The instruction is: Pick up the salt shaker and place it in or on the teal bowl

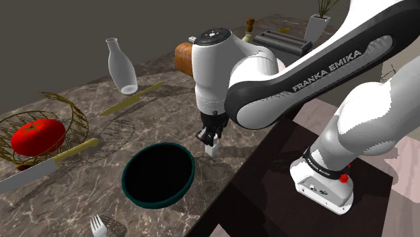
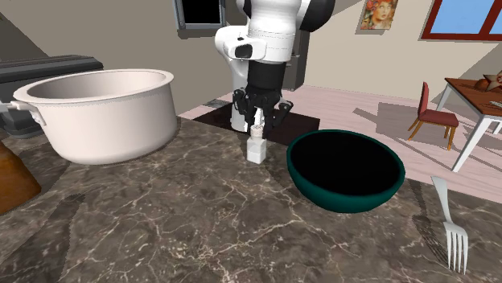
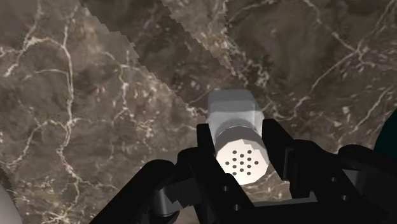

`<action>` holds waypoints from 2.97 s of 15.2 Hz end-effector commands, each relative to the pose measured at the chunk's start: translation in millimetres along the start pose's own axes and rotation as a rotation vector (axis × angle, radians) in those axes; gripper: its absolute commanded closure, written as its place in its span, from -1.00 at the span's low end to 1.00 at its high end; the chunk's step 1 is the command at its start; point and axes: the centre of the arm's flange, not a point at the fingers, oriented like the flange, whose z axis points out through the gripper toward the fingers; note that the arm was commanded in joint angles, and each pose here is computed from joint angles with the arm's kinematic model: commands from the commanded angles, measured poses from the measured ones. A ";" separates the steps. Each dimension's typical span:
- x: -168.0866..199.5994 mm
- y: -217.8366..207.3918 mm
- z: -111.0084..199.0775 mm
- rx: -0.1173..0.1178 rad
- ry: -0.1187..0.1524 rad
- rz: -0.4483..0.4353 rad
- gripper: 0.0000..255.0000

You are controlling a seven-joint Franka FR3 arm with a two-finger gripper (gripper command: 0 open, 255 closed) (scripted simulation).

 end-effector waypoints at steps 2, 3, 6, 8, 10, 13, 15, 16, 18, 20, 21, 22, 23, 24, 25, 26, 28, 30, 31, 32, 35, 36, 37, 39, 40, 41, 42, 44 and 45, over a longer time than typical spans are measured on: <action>0.0 0.4 0.5 -0.001 -0.001 0.000 1.00; -0.2 0.4 0.5 -0.001 -0.001 0.000 1.00; -0.2 2.2 -15.2 -0.001 -0.001 0.000 1.00; -0.2 3.5 -25.7 -0.001 -0.001 0.000 1.00; -0.3 4.7 -36.2 -0.001 -0.001 0.000 1.00; -0.3 6.5 -51.9 -0.001 -0.001 0.000 1.00; -0.3 7.7 -62.4 -0.001 -0.001 0.000 1.00; -0.3 8.3 -67.7 -0.001 -0.001 0.000 1.00; -0.3 9.6 -78.1 -0.001 -0.001 0.000 1.00; -0.4 10.8 -88.6 -0.001 -0.001 0.000 1.00; -0.4 11.4 -93.9 -0.001 -0.001 0.000 1.00; -0.4 12.0 -99.1 -0.001 -0.001 0.000 1.00; -0.4 12.6 -104.4 -0.001 -0.001 0.000 1.00; -0.4 13.2 -109.6 -0.001 -0.001 0.000 1.00; -0.4 13.8 -114.9 -0.001 -0.001 0.000 1.00; -0.4 14.5 -120.1 -0.001 -0.001 0.000 1.00; -0.5 15.7 -130.6 -0.001 -0.001 0.000 1.00; -0.5 16.9 -141.1 -0.001 -0.001 0.000 1.00; -0.5 17.5 -146.3 -0.001 -0.001 0.000 1.00; -0.5 18.1 -151.6 -0.001 -0.001 0.000 1.00; -0.5 20.0 -167.3 -0.001 -0.001 0.000 1.00; -0.5 20.3 -169.9 -0.001 -0.001 0.000 1.00; 1.0 7.8 -174.0 -0.001 -0.001 0.000 1.00; 4.0 -17.1 -182.3 -0.001 -0.001 0.000 1.00; 5.6 -29.5 -186.4 -0.001 -0.001 0.000 1.00; 7.1 -42.0 -190.5 -0.001 -0.001 0.000 1.00; 8.6 -54.4 -194.6 -0.001 -0.001 0.000 1.00; 11.7 -79.3 -202.9 -0.001 -0.001 0.000 1.00; 13.2 -91.8 -207.0 -0.001 -0.001 0.000 1.00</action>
